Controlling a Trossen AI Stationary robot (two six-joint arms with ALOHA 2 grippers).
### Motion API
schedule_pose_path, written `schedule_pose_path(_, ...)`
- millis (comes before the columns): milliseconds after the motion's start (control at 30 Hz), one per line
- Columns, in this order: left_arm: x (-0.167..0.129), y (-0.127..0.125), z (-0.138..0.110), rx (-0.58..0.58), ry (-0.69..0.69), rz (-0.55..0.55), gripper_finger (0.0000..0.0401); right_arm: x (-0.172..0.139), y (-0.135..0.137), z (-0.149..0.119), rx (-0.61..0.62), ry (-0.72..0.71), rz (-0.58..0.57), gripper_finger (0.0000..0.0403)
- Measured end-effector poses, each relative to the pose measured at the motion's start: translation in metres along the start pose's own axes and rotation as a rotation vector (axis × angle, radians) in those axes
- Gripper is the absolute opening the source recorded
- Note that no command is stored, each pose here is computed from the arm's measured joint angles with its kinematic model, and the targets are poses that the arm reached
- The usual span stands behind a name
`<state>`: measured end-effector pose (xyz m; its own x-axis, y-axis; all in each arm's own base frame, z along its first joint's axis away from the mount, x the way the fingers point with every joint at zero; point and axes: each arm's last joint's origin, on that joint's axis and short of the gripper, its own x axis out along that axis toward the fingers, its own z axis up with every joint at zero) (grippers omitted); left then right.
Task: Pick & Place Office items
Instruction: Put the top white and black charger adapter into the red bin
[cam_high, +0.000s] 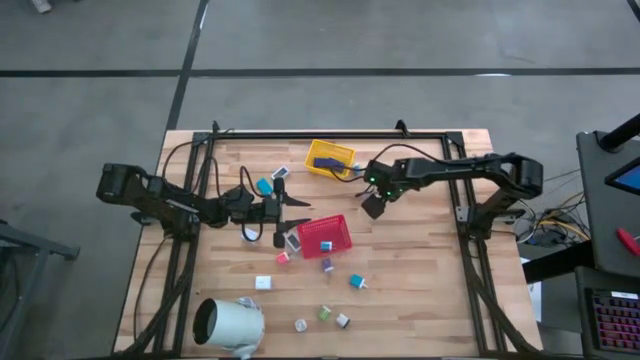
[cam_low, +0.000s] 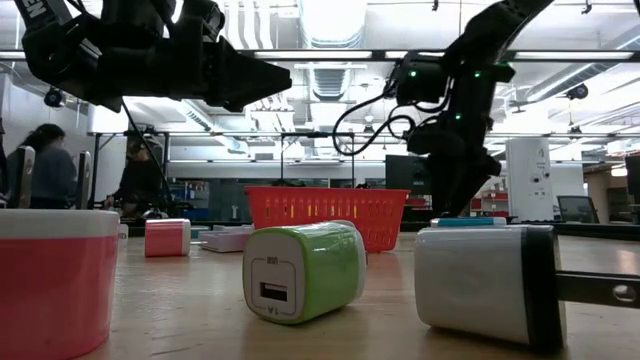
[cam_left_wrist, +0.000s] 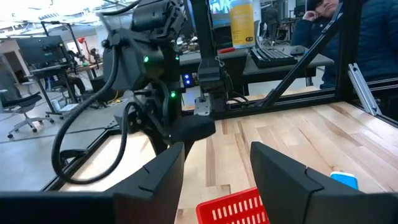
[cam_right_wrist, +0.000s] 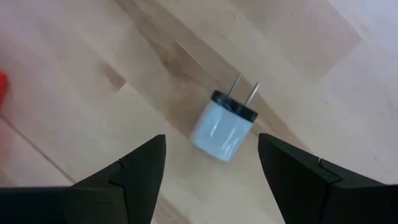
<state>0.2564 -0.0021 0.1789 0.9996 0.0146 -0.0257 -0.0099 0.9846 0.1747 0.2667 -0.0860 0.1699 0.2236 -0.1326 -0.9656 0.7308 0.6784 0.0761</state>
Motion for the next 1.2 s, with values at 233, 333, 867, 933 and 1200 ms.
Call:
schedule_pose_path(233, 0.000, 0.000, 0.000, 0.006, -0.001, -0.006, 0.0186, 0.006, 0.003, 0.007, 0.027, 0.013, -0.029, 0.0254)
schedule_pose_path(333, 0.000, 0.000, 0.000, 0.008, -0.001, -0.006, 0.0186, 0.008, 0.003, 0.007, 0.044, 0.026, -0.044, 0.0254)
schedule_pose_path(867, 0.000, 0.000, 0.000, 0.008, -0.001, -0.007, 0.0186, 0.013, -0.001, 0.004, 0.064, 0.027, -0.049, 0.0254)
schedule_pose_path(933, 0.000, 0.000, 0.000, 0.008, -0.001, -0.007, 0.0186, 0.014, -0.001, 0.004, 0.064, 0.024, -0.046, 0.0254)
schedule_pose_path(1200, 0.000, 0.000, 0.000, 0.008, -0.001, -0.007, 0.0186, 0.014, 0.000, 0.005, 0.061, 0.018, -0.040, 0.0238)
